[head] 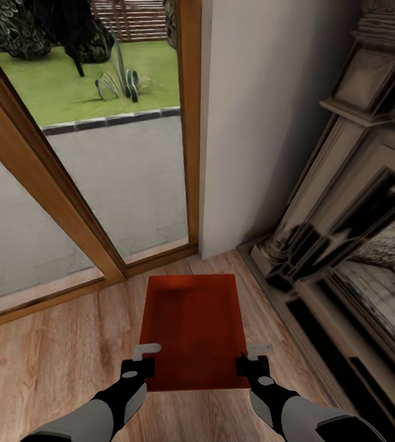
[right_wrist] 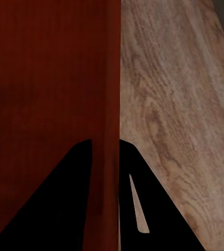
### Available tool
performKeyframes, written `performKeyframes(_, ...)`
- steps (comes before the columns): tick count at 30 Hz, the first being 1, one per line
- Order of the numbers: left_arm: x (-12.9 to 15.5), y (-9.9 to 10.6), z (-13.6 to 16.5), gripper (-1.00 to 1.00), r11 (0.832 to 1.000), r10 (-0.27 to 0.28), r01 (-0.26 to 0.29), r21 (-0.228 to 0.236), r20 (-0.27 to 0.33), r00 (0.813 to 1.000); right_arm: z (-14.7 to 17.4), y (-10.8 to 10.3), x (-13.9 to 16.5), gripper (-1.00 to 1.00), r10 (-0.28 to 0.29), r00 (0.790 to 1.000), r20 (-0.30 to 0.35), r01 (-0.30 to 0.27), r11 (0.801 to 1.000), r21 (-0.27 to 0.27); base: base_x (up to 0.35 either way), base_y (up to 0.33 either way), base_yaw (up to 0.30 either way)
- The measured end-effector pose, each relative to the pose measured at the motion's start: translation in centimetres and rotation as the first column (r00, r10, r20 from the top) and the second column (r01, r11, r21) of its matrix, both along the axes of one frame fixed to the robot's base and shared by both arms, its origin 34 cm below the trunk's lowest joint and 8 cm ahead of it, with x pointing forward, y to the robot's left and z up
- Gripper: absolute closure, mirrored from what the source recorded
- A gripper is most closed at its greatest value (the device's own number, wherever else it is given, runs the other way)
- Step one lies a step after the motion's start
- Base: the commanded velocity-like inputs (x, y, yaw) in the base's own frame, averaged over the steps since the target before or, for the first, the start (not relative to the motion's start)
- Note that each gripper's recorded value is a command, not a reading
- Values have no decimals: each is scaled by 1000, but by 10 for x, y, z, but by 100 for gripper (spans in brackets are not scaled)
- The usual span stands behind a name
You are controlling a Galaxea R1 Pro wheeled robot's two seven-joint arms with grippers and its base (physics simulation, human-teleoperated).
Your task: Move the two storage containers from the living room to the garage. In the garage, place one container on the floor and stack the other container on top of it (either order is fine).
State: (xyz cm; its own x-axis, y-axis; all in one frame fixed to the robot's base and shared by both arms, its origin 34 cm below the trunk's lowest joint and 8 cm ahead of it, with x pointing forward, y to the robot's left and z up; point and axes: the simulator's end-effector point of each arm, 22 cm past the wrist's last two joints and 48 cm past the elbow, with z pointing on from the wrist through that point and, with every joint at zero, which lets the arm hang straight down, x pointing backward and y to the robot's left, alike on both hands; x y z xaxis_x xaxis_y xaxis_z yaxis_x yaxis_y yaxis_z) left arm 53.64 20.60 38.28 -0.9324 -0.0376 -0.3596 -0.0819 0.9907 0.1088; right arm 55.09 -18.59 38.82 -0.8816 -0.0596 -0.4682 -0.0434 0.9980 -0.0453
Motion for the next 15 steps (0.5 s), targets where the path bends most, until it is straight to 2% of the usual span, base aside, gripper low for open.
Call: performKeyframes(15,2,0,26,100,1000,0,0,0,0,1000,26,0,2,100,0,1000,0,0,1000,0,0,0,0)
